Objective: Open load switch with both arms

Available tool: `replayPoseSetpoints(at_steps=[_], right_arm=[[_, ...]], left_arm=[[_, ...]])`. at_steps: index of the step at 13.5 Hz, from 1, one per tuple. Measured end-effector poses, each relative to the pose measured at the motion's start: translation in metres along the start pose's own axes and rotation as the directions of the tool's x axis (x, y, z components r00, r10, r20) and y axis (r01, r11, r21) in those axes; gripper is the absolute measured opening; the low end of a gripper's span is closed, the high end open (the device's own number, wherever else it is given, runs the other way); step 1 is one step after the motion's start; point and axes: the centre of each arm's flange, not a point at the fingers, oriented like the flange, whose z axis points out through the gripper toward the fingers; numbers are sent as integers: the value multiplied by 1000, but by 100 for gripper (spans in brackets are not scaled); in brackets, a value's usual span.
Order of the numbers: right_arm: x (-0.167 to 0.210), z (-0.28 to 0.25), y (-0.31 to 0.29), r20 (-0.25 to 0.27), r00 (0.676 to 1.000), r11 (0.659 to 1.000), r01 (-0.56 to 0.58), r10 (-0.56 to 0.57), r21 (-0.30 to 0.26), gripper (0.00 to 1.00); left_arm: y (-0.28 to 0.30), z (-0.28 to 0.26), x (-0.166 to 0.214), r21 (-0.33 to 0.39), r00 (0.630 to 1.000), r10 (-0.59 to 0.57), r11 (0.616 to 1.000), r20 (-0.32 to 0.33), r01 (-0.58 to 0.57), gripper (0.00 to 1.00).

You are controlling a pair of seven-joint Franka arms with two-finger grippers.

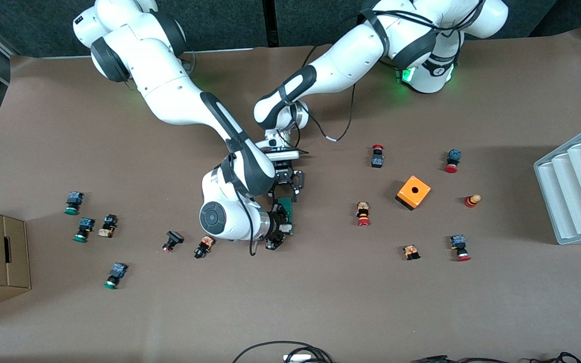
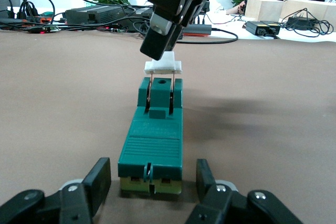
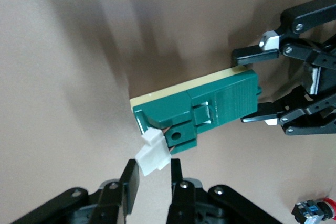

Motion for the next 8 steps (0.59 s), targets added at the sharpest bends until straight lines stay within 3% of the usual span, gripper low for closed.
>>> replayPoseSetpoints(at_steps=[8], right_arm=[[2, 15, 15, -30, 999, 999, 18, -19, -33, 31]], left_arm=[[0, 0, 0, 0, 1000, 0, 1000, 0, 0, 74]])
